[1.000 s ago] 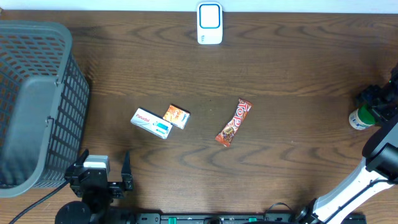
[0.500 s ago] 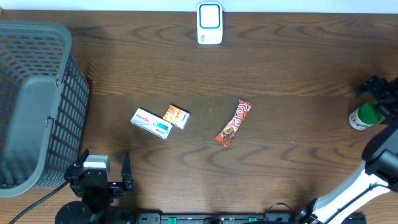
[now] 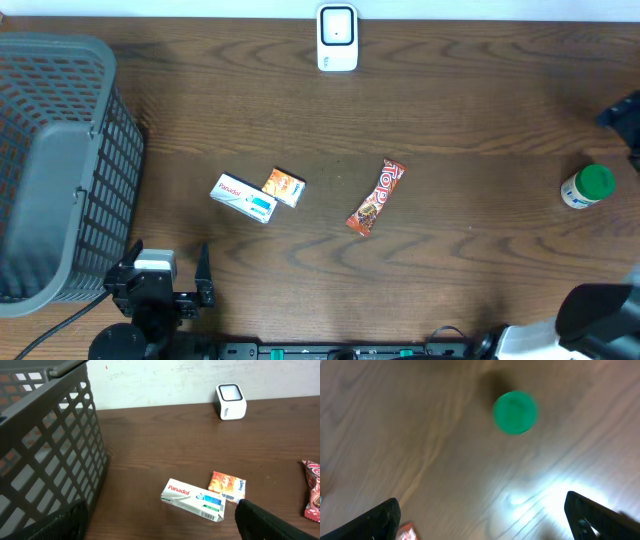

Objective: Scan the item barcode
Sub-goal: 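Move the right gripper over the orange box beside the Panadol box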

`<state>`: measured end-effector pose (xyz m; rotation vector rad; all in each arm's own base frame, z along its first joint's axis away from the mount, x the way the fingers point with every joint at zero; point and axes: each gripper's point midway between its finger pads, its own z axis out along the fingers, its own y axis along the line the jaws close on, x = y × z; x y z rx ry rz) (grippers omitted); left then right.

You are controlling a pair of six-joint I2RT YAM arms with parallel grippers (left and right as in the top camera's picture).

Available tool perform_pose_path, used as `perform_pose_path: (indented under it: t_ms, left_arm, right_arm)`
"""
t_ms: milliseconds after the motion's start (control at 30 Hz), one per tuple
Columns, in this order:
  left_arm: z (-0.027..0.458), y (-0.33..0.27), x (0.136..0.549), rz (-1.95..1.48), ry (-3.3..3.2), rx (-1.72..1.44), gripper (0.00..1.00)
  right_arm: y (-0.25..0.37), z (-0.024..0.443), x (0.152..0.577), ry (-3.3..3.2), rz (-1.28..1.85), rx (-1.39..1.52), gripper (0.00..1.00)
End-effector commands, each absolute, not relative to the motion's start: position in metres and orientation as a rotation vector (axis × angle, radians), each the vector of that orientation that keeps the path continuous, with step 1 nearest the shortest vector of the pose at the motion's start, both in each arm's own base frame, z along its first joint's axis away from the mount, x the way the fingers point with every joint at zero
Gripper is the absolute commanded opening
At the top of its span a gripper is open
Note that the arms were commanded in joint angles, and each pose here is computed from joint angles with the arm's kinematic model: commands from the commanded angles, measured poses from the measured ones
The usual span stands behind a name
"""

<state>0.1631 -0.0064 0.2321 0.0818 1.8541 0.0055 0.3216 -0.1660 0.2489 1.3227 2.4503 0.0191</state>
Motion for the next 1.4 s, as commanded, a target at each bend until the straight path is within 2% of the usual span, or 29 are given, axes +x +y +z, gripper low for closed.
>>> perform_pose_path:
  t_ms: [0, 267, 467, 700, 1200, 1367]
  left_arm:
    - [0.233, -0.006, 0.163, 0.004, 1.849, 0.077, 0.93]
    - [0.233, -0.006, 0.163, 0.004, 1.849, 0.077, 0.93]
    - [0.233, -0.006, 0.163, 0.004, 1.849, 0.077, 0.93]
    - [0.233, -0.006, 0.163, 0.004, 1.849, 0.077, 0.93]
    - [0.233, -0.006, 0.163, 0.004, 1.849, 0.077, 0.93]
    - [0.233, -0.006, 0.163, 0.004, 1.849, 0.077, 0.93]
  right_arm:
    - [-0.124, 0.255, 0.338, 2.506, 0.092, 1.191, 0.99]
    - [-0.003, 0.253, 0.359, 2.690, 0.176, 0.756, 0.99]
    - [0.088, 0.253, 0.348, 2.774, 0.215, 0.413, 0.99]
    - [0.155, 0.252, 0.333, 2.777, 0.212, 0.128, 0.99]
    - [0.223, 0.211, 0.323, 2.863, 0.207, -0.103, 0.99]
    - [0.259, 0.185, 0.322, 2.943, 0.342, 0.060, 0.99]
